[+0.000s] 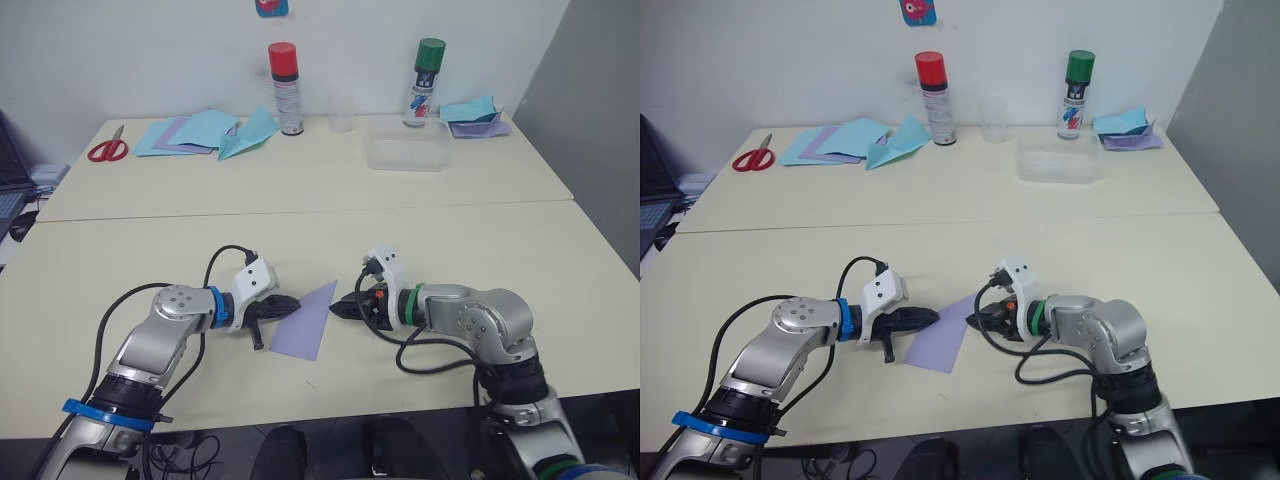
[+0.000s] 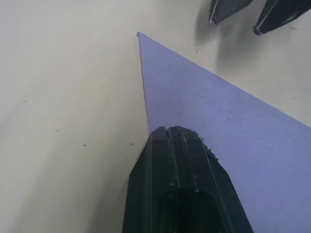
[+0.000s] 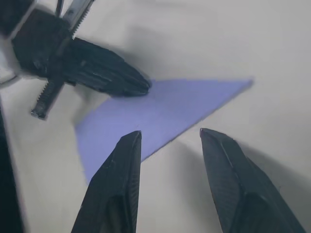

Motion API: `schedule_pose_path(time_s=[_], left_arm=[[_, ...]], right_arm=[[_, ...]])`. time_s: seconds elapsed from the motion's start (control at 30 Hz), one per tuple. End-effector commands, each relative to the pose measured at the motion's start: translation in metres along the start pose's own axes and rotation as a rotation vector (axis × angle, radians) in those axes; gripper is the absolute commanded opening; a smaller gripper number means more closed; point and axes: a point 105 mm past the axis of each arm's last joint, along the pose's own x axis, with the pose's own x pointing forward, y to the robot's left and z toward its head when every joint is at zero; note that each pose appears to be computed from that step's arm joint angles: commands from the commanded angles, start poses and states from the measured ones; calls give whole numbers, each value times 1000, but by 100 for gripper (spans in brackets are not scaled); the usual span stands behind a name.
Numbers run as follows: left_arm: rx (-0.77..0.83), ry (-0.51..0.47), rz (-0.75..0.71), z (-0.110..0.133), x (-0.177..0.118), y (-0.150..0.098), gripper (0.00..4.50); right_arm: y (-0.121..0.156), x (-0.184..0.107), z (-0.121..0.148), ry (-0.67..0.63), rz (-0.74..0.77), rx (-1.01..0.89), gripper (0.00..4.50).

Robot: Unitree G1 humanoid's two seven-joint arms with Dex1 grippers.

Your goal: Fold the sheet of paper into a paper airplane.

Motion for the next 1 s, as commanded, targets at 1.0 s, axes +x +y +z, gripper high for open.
schedule_pose_path(time_s=[1.0], left_arm=[[-37,80,-47,-23,4,-15,0]], right_arm=[[-52,43,-28,-28,-287,-29,3]])
